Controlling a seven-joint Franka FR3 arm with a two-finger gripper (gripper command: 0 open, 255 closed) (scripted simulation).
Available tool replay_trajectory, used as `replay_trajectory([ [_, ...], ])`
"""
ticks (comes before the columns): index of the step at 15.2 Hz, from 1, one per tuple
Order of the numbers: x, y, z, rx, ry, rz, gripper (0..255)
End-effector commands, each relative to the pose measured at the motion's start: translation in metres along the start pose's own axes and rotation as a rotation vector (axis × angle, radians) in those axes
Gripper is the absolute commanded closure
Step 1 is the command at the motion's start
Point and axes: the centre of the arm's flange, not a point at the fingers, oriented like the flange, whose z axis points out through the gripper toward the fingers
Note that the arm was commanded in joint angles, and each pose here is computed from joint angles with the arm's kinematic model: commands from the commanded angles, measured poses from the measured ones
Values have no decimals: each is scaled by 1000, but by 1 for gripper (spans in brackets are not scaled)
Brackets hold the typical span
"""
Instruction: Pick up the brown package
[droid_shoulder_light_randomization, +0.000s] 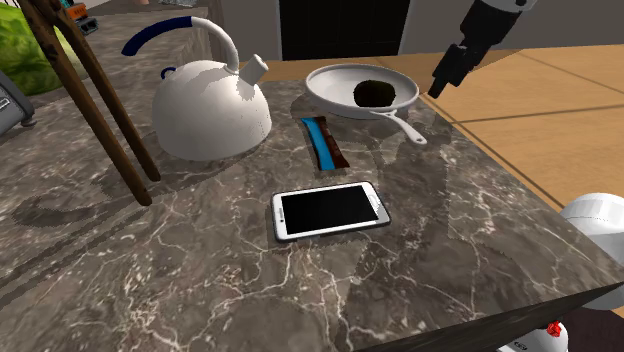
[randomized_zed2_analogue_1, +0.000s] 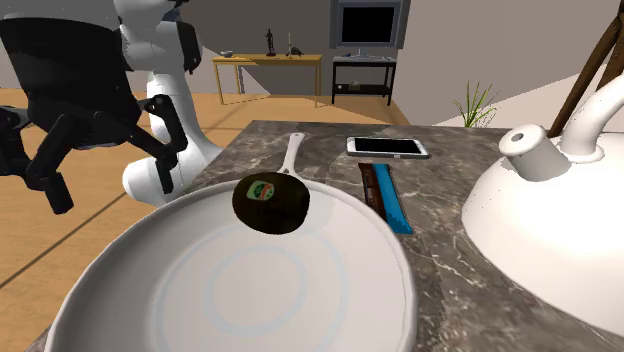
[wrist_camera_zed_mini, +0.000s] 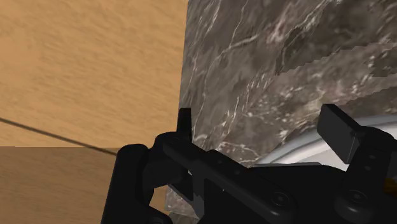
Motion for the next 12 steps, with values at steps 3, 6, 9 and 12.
replay_trajectory([
  [3,4,-27,-1,-3,-19,35,0],
  [6,11,-67,-1,-8,-48,87,0],
  [9,21,-106,-2,-13,-77,140,0],
  [12,33,-145,-1,-18,-106,192,0],
])
